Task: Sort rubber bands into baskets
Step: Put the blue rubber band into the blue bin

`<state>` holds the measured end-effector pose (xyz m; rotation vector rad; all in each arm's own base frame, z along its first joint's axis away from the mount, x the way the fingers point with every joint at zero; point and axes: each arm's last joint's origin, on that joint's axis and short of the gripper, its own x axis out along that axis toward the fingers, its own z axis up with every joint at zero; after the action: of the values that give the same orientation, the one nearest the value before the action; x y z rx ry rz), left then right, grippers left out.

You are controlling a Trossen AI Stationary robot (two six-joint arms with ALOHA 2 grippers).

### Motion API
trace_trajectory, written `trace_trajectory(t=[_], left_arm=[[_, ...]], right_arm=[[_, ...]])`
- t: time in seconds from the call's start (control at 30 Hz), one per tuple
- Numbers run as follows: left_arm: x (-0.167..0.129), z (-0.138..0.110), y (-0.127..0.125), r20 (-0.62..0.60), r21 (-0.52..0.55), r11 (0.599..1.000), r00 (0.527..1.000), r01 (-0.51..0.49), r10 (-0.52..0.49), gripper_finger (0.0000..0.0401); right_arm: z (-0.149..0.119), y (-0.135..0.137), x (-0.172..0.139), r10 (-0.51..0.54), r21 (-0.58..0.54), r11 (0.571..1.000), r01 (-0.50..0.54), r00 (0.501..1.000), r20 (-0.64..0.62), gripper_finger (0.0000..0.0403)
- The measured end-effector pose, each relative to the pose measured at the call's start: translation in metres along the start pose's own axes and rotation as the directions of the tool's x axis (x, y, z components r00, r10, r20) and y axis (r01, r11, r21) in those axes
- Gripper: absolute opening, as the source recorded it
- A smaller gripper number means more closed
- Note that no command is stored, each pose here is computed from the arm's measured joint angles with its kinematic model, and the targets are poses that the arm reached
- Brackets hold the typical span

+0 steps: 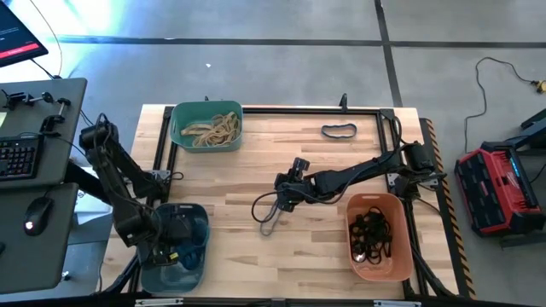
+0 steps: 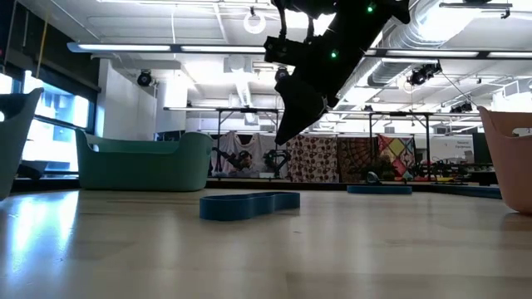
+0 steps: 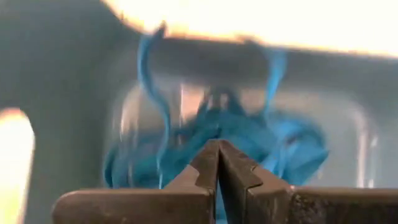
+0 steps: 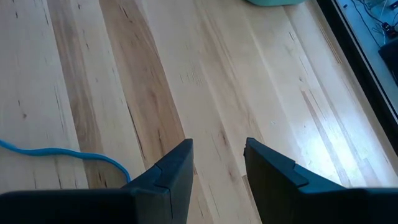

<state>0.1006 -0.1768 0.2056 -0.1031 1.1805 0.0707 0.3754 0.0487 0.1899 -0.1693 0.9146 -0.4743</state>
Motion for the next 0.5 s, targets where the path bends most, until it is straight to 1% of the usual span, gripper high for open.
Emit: trace_trajectory(t=[0.07, 0.13, 0.2, 0.27, 0.4, 0.5], left_arm=[[-0.005, 0.007, -0.003, 0.096, 0.039, 0.999, 0.995, -0.012, 0.009, 0.0], [-0.005, 0.012, 0.0, 0.167, 0.061, 0.996, 0.985, -0.06, 0.049, 0.0], [-0.002, 0.017, 0.002, 0.21, 0.078, 0.992, 0.974, -0.098, 0.08, 0.0], [0.002, 0.021, 0.005, 0.226, 0.116, 0.986, 0.97, -0.124, 0.095, 0.0], [0.012, 0.033, 0.002, 0.297, 0.227, 0.968, 0.954, -0.11, 0.039, 0.0], [0.014, 0.045, 0.0, 0.364, 0.28, 0.953, 0.931, -0.112, 0.003, 0.0]], right_arm=[[0.0, 0.0, 0.0, 0.0, 0.0, 1.0, 0.0, 1.0, 0.0, 0.0133], [0.0, 0.0, 0.0, 0.0, 0.0, 1.0, 0.0, 1.0, 0.0, 0.0133], [0.0, 0.0, 0.0, 0.0, 0.0, 1.0, 0.0, 1.0, 0.0, 0.0133], [0.0, 0.0, 0.0, 0.0, 0.0, 1.0, 0.0, 1.0, 0.0, 0.0133], [0.0, 0.0, 0.0, 0.0, 0.001, 1.0, 0.0, 1.0, 0.0, 0.0133], [0.0, 0.0, 0.0, 0.0, 0.005, 1.0, 0.0, 1.0, 0.0, 0.0133]])
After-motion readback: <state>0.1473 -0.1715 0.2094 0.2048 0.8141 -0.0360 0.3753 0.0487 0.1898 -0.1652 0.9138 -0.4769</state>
